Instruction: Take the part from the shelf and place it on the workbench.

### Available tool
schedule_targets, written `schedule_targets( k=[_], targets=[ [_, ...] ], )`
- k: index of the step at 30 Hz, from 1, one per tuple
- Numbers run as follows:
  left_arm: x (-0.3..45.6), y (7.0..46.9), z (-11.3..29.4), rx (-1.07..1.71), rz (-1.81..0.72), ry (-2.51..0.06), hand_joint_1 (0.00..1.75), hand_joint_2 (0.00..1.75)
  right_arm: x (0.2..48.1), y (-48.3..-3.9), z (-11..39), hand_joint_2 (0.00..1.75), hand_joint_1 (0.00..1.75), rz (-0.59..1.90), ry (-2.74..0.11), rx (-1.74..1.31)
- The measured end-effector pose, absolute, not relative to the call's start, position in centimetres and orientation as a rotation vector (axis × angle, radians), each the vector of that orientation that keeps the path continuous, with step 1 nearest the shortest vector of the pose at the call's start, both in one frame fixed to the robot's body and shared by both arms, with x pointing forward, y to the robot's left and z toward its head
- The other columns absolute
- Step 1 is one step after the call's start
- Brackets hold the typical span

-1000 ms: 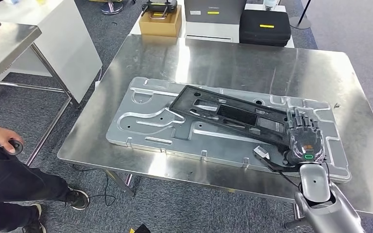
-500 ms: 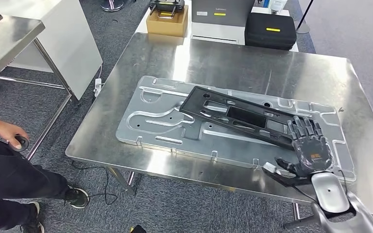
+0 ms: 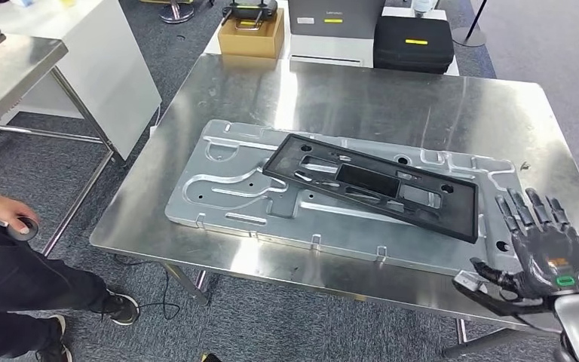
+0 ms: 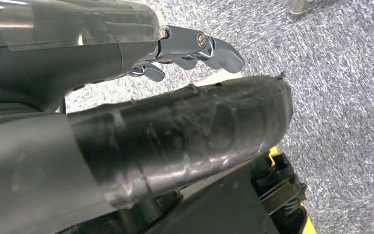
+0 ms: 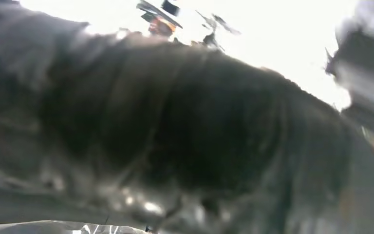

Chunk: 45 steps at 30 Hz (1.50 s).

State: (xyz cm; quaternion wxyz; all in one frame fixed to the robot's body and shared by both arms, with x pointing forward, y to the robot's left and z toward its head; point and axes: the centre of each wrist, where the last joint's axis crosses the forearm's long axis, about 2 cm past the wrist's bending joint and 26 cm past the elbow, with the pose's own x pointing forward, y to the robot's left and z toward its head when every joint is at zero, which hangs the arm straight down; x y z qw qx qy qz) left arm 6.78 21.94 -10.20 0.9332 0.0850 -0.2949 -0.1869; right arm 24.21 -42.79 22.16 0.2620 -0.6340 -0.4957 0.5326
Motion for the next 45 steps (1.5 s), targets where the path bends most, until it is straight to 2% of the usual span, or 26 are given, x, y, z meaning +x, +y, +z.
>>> schedule_targets(
  k=[6, 9, 11, 16, 26, 30, 36, 40, 45],
  targets=[
    [6.6, 22.0, -10.2, 0.178, -0.374, -0.603, 0.00, 0.00, 22.8, -41.8, 22.0, 0.00, 0.00, 1.302, -1.578, -1.767],
    [6.5, 22.0, -10.2, 0.199, -0.363, -0.605, 0.00, 0.00, 20.1, -37.3, 20.1, 0.00, 0.00, 0.880, -2.013, -1.615],
    [6.5, 22.0, -10.2, 0.215, -0.356, -0.608, 0.00, 0.00, 18.9, -34.8, 19.4, 0.00, 0.00, 0.627, -2.149, -1.500],
    [6.1, 21.9, -10.3, 0.232, -0.352, -0.600, 0.00, 0.00, 18.0, -33.2, 18.4, 0.00, 0.00, 0.414, -2.153, -1.414],
    [6.0, 21.9, -10.3, 0.248, -0.353, -0.591, 0.00, 0.00, 17.4, -31.9, 18.0, 0.00, 0.00, 0.282, -2.139, -1.387],
    [6.0, 21.9, -10.2, 0.261, -0.352, -0.583, 0.00, 0.00, 17.4, -31.5, 17.8, 1.75, 0.00, 0.215, -2.135, -1.349],
    [5.9, 21.9, -10.2, 0.273, -0.349, -0.576, 0.00, 0.00, 17.4, -31.1, 17.2, 1.75, 0.00, 0.131, -2.111, -1.287],
    [5.9, 21.9, -10.3, 0.275, -0.347, -0.573, 0.00, 0.00, 17.2, -31.0, 16.9, 0.00, 0.00, 0.103, -2.110, -1.260],
    [5.9, 21.9, -10.3, 0.278, -0.342, -0.573, 0.00, 0.00, 16.8, -30.8, 16.3, 0.00, 0.00, 0.069, -2.099, -1.220]
  ],
)
